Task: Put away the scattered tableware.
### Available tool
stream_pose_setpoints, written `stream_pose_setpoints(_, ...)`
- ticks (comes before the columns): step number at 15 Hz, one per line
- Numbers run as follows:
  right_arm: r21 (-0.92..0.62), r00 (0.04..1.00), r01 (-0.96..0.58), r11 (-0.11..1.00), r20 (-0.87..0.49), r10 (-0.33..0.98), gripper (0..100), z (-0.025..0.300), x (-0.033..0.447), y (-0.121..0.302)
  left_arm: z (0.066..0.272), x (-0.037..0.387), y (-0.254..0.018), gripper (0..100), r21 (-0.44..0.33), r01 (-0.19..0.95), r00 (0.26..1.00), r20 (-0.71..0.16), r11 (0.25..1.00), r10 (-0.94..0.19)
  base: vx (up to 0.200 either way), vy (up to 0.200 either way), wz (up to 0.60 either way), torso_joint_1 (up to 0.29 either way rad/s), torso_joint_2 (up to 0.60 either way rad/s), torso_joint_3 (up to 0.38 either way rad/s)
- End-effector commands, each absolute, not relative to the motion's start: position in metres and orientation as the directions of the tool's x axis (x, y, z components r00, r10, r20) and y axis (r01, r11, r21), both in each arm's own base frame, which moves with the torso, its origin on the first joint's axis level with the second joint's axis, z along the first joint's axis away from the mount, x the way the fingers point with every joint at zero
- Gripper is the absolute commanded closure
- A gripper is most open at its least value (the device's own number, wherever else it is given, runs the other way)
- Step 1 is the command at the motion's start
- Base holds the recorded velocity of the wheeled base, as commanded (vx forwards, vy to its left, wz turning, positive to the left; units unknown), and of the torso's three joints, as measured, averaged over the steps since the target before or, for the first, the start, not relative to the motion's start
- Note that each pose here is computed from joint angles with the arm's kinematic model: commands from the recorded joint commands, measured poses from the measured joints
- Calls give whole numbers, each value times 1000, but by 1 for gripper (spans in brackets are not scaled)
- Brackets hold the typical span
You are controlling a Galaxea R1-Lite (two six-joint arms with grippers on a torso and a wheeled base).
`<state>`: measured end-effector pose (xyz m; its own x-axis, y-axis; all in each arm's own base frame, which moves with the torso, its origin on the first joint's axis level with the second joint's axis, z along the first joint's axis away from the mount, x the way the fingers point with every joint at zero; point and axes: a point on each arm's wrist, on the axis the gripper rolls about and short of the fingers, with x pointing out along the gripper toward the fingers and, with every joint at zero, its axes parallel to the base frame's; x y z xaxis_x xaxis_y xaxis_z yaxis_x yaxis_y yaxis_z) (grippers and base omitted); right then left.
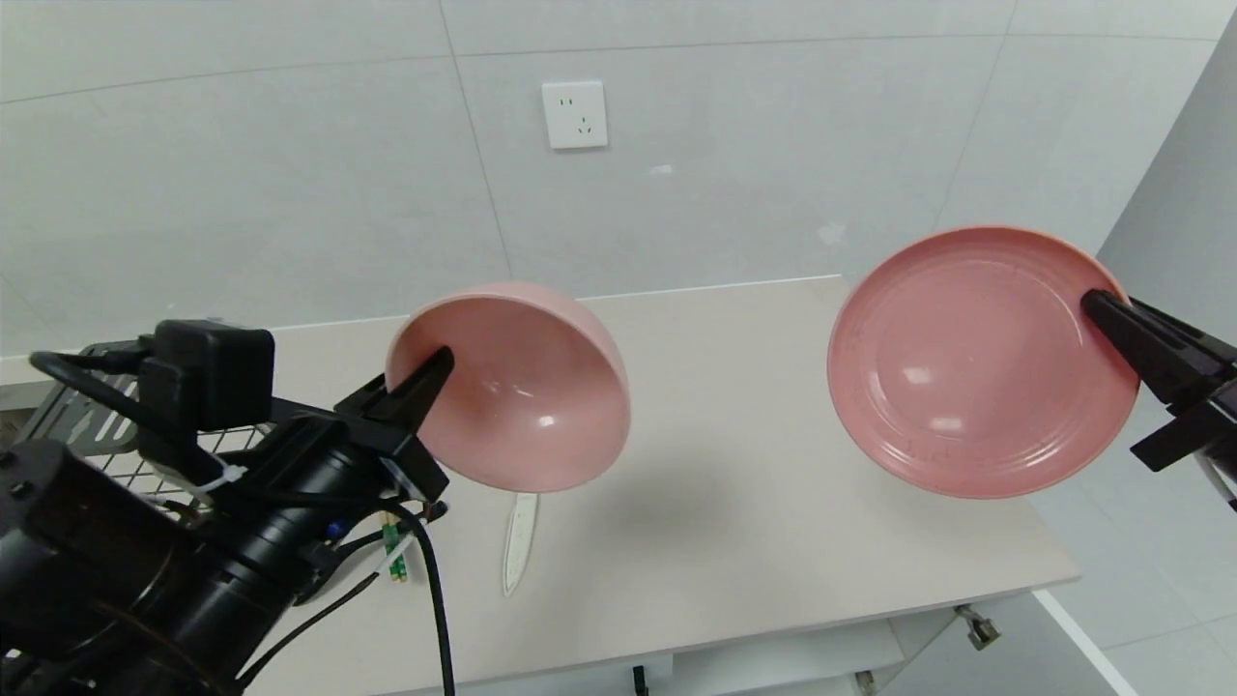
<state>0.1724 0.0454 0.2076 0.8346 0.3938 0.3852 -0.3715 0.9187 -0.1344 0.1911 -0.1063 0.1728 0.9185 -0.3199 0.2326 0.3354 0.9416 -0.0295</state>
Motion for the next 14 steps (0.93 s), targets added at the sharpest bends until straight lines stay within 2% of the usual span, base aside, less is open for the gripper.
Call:
stream_pose_setpoints(1, -139, 861, -377, 916, 311, 402, 100, 189, 191, 50, 156, 196, -111, 100, 3, 337, 929, 161, 941, -333, 0, 0, 0, 0, 0, 0)
stream_pose_setpoints(3, -175, 858, -366, 914, 317, 404, 100, 191, 190, 51, 156, 195, -112, 100, 35, 335, 928, 159, 942, -336, 0, 0, 0, 0, 0, 0)
stream_pose_setpoints(5, -197, 847, -379, 904, 319, 425, 100, 191, 189, 55, 157, 199, -114, 100, 33, 333, 928, 165, 942, -334, 0, 0, 0, 0, 0, 0)
stream_pose_setpoints(8, -199, 827, -415, 888, 324, 459, 100, 192, 185, 63, 154, 204, -117, 100, 15, 337, 929, 154, 941, -335, 0, 0, 0, 0, 0, 0)
stream_pose_setpoints(10, -201, 822, -413, 888, 338, 459, 100, 195, 181, 62, 150, 205, -118, 100, -29, 343, 931, 140, 939, -336, 0, 0, 0, 0, 0, 0)
stream_pose_setpoints(14, -205, 810, -407, 890, 369, 455, 100, 201, 173, 59, 153, 193, -122, 100, -40, 383, 915, 150, 923, -374, -200, 0, 0, 2, 1, 2)
